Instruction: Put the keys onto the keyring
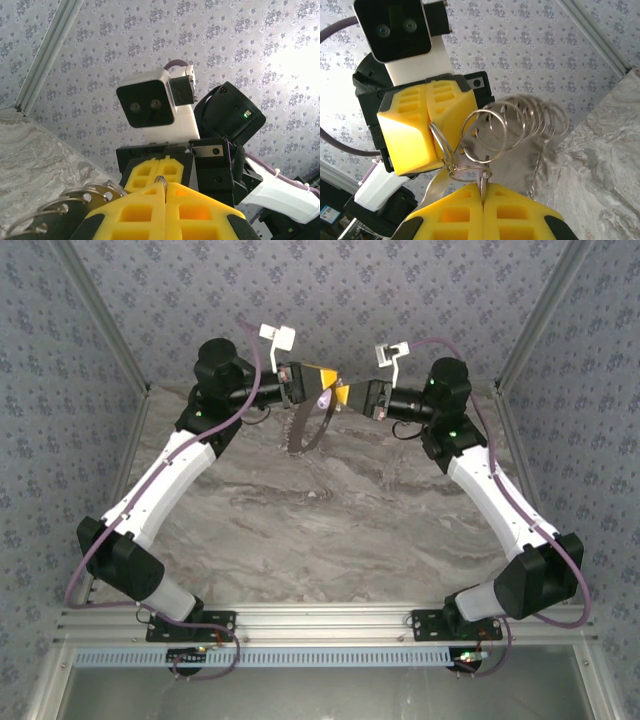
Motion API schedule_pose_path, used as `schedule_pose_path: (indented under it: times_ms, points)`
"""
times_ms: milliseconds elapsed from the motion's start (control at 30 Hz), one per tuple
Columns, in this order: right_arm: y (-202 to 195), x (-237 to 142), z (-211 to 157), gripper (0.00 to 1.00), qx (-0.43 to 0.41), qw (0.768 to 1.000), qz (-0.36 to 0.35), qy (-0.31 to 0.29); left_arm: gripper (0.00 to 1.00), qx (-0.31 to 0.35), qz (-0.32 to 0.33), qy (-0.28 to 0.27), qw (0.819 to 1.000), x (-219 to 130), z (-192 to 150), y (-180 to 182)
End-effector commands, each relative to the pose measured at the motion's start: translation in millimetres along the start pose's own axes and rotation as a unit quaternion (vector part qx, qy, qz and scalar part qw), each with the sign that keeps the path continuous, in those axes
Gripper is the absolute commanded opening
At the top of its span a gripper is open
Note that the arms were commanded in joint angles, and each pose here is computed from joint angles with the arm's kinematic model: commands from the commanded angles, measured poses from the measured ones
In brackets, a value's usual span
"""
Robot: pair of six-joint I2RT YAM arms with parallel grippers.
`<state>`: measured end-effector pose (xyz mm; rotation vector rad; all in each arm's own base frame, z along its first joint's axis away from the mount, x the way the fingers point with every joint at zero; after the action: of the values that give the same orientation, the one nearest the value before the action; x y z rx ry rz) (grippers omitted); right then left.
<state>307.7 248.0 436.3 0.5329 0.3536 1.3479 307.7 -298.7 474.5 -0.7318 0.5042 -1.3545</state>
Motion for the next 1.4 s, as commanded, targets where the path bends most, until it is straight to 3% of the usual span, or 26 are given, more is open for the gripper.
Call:
schedule_pose_path:
  times_ms: [0,267,367,500,700,867,1100,1367]
  points:
    - [12.6,8.9,-5.6,0.00,-0.005,1.000,0.018,0.017,0.00,0.052,-0.042,-0.026,0.997,-6.5,15.9,-44.7]
    - [16.7,15.8,-17.1,0.00,0.000,0.998,0.032,0.047,0.00,0.050,-0.038,-0.027,0.998,-6.7,14.6,-42.0]
    - [12.5,8.9,-19.0,0.27,0.005,0.999,0.021,0.048,0.00,0.051,-0.038,-0.028,0.998,-7.4,14.6,-42.4]
    - [6.6,-17.2,-11.4,0.40,0.004,1.000,-0.009,0.025,0.00,0.051,-0.037,-0.029,0.998,-7.9,14.1,-41.9]
    - [7.9,-53.1,6.1,0.41,-0.009,0.999,-0.046,-0.014,0.00,0.050,-0.038,-0.029,0.998,-7.1,13.5,-40.5]
    - [13.4,-60.9,29.3,0.42,-0.028,0.995,-0.066,-0.064,0.00,0.046,-0.041,-0.027,0.998,-5.3,13.1,-38.4]
    - [20.1,-49.3,54.9,0.43,-0.039,0.990,-0.054,-0.122,0.00,0.043,-0.044,-0.028,0.998,-4.5,11.5,-39.4]
    - [19.7,-24.5,57.6,0.42,-0.038,0.991,-0.031,-0.122,0.00,0.043,-0.046,-0.027,0.998,-3.4,9.3,-42.0]
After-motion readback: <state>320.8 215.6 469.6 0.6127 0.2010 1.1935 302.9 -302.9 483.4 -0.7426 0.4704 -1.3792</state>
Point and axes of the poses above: each hand's point on the last joint's axis, 136 mm out from that joint toward the fingers, its own x axis out along the fingers, its own y axis along the line the jaws close on, z = x × y, the point moved 3 cm from there along -x, back along the fingers, and after that the axes turned 11 degrees about -x, right-handed, at the moved point
